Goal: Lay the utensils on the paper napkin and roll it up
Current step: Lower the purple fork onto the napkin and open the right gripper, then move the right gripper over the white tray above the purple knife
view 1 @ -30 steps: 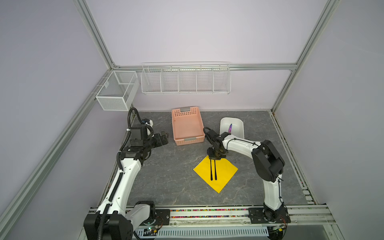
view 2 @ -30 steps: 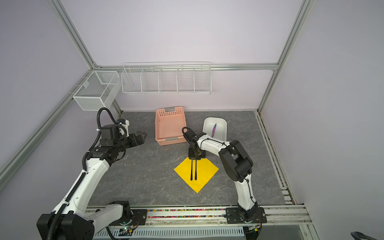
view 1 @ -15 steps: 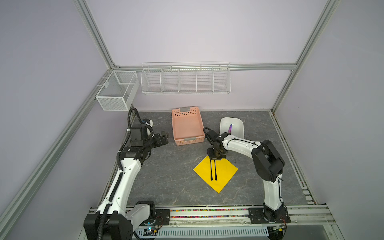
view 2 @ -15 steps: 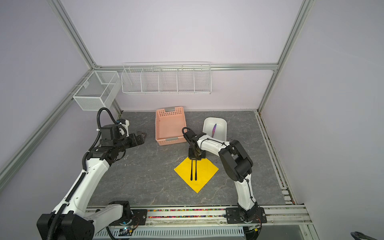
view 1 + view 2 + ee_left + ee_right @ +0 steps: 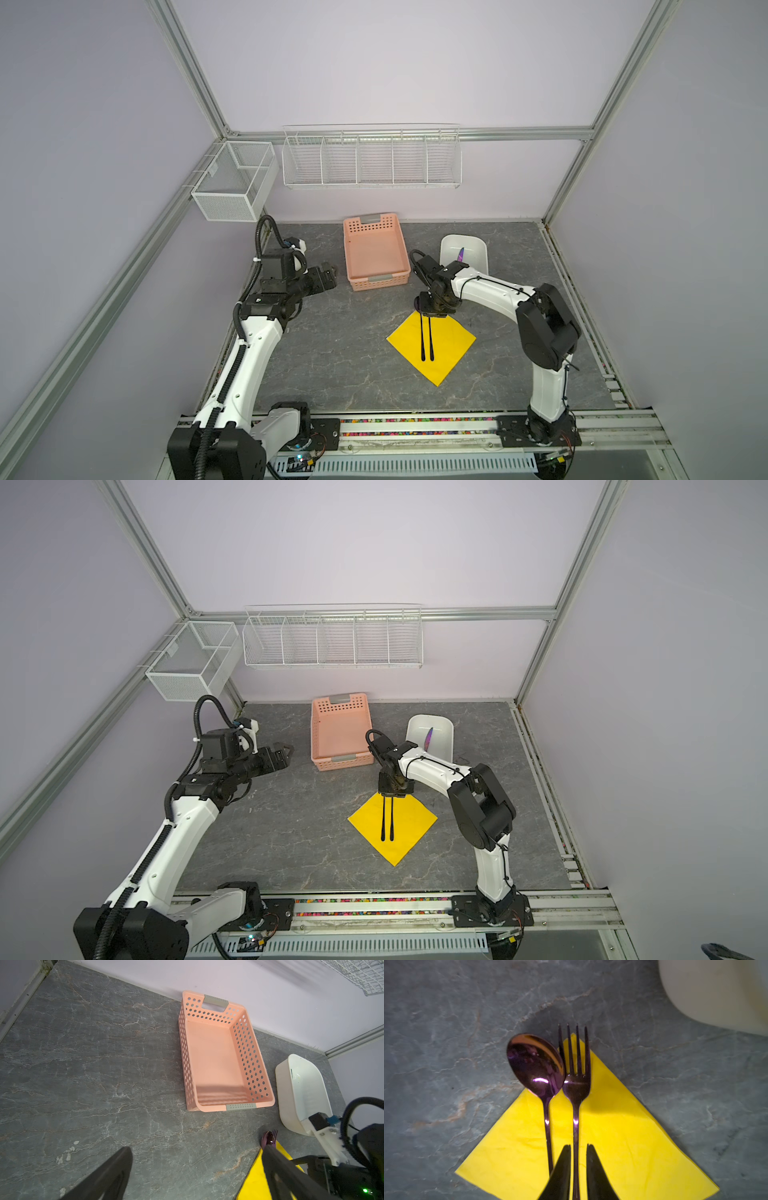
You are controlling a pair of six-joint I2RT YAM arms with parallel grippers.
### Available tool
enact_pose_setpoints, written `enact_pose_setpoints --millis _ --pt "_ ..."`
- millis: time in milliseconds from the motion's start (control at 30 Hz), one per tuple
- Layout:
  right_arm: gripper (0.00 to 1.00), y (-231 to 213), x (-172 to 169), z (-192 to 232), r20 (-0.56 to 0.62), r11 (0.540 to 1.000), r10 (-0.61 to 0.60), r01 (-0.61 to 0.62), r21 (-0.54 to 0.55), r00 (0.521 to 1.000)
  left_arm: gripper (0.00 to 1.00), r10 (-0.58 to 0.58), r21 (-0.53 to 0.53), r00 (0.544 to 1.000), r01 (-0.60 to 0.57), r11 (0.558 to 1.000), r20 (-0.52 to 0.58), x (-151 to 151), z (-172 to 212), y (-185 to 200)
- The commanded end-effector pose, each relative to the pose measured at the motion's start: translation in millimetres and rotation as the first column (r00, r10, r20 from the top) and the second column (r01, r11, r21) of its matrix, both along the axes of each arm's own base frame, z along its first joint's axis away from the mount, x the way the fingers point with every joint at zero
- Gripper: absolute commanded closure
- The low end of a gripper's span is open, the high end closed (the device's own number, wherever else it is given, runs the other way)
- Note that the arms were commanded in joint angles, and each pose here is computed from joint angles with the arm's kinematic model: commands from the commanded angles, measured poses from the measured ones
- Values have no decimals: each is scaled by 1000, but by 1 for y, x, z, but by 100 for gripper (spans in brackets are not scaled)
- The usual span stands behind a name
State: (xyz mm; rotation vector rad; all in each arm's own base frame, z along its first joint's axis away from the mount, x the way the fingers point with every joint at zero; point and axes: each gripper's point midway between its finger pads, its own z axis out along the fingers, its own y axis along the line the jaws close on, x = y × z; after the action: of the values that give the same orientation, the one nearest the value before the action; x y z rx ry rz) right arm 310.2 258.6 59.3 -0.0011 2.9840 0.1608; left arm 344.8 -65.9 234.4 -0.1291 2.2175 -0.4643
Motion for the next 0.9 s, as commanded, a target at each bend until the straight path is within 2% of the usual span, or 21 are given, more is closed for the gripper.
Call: enact_pose_setpoints --millis 0,133,367,733,867 --pt "82 -8 0 35 47 1000 -7 7 -4 999 3 1 -2 1000 -1 1000 1 0 -2 1" --pt "82 -15 8 59 92 1000 4 -3 -12 996 3 -13 -9 1000 13 1000 8 0 -1 -2" --pt "83 -40 23 80 105 999 -7 11 -37 994 3 -9 -2 1000 9 1000 20 -1 1 0" --pt "83 -86 58 88 105 995 -80 85 -46 991 3 -4 5 1000 4 1000 16 -1 0 1" --pt "82 -99 72 84 96 990 -103 111 -88 990 3 1 8 1000 -1 1000 13 0 -1 2"
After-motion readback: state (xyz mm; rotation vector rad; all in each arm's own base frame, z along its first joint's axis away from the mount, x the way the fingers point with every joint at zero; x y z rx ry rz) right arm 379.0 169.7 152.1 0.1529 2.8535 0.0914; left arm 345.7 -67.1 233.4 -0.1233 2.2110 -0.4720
